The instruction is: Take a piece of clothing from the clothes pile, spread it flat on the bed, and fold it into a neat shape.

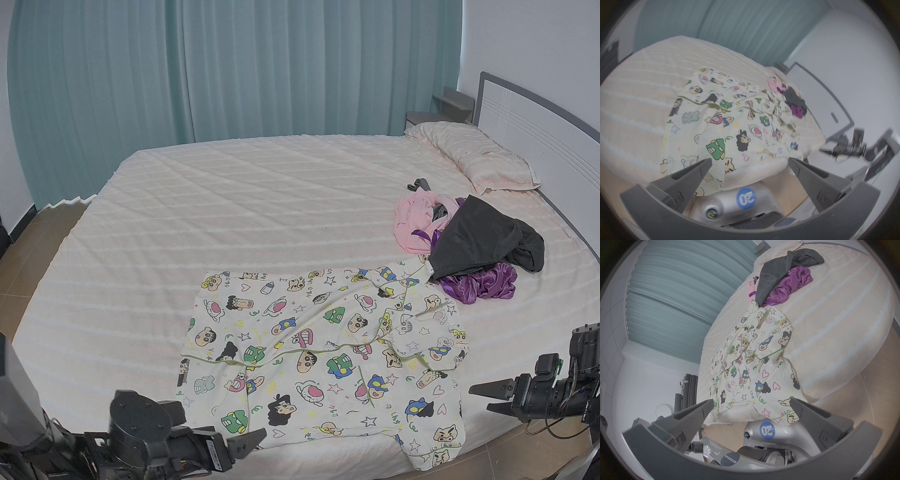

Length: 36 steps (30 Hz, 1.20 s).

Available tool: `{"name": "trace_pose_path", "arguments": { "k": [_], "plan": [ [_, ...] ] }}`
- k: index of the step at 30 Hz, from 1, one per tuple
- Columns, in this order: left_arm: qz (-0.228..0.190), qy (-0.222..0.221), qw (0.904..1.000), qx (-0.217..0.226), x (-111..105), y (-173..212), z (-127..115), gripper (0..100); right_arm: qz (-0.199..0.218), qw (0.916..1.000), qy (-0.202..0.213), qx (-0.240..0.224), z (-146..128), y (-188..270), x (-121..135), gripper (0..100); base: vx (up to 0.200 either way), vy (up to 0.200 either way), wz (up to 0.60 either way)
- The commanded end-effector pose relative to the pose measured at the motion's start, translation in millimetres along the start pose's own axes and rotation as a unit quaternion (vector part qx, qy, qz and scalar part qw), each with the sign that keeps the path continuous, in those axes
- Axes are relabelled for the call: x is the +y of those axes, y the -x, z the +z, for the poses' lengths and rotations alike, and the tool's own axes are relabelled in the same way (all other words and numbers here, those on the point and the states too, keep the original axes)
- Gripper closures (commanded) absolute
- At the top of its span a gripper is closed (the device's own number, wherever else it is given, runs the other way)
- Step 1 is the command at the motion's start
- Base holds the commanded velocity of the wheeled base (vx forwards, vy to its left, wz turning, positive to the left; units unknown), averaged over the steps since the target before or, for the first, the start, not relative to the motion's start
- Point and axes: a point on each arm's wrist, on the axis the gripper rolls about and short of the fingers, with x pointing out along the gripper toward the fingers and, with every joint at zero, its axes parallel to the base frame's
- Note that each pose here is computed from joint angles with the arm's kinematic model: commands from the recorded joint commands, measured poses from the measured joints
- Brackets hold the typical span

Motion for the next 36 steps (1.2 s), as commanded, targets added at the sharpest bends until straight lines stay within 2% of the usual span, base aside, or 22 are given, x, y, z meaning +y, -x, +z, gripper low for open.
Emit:
{"name": "trace_pose_path", "arguments": {
  "k": [1, 2, 4, 5, 6, 7, 10, 12, 21, 29, 36],
  "plan": [
    [-0.001, 0.089, 0.9949, -0.047, 10, 23, 17, 0, -0.004, 0.9999, -0.003, 0.01, -5, 1, -3, 0, 0.0, 0.0, 0.0],
    [0.01, 0.112, 0.9925, -0.048, 13, 20, 19, 0, -0.004, 0.9999, -0.003, 0.01, -5, 1, -3, 0, 0.0, 0.0, 0.0],
    [0.022, 0.122, 0.9913, -0.045, 16, 16, 18, 0, -0.004, 0.9999, -0.004, 0.01, -5, 1, -3, 0, 0.0, 0.0, 0.0],
    [0.044, 0.134, 0.9892, -0.037, 22, 8, 17, 0, -0.004, 0.9999, -0.003, 0.01, -5, 1, -3, 0, 0.0, 0.0, 0.0],
    [0.044, 0.134, 0.9892, -0.037, 22, 8, 17, 0, -0.004, 0.9999, -0.003, 0.01, -5, 1, -3, 0, 0.0, 0.0, 0.0],
    [0.063, 0.154, 0.9857, -0.026, 26, 2, 14, 0, -0.004, 0.9999, -0.004, 0.011, -5, 1, -3, 0, 0.0, 0.0, 0.0],
    [0.073, 0.2, 0.977, -0.016, 28, -6, 12, 0, -0.003, 0.9999, -0.004, 0.015, -5, 0, -2, 0, 0.0, 0.0, 0.0],
    [0.076, 0.213, 0.9741, -0.012, 29, -8, 11, 0, -0.003, 0.9999, -0.005, 0.015, -6, 0, -2, 0, 0.0, 0.0, 0.0],
    [0.1, 0.225, 0.9691, 0.01, 37, -23, 8, 0, 0.0, 0.9999, -0.001, 0.016, -6, 0, 0, 0, 0.0, 0.0, 0.0],
    [0.106, 0.259, 0.9601, -0.001, 42, -25, 13, 0, 0.0, 0.9999, 0.0, 0.016, -7, 0, 0, 0, 0.0, 0.0, 0.0],
    [0.105, 0.264, 0.9589, 0.004, 43, -26, 13, 0, -0.004, 0.9998, 0.0, 0.02, -7, -1, -1, 0, 0.0, 0.0, 0.0]
  ]
}}
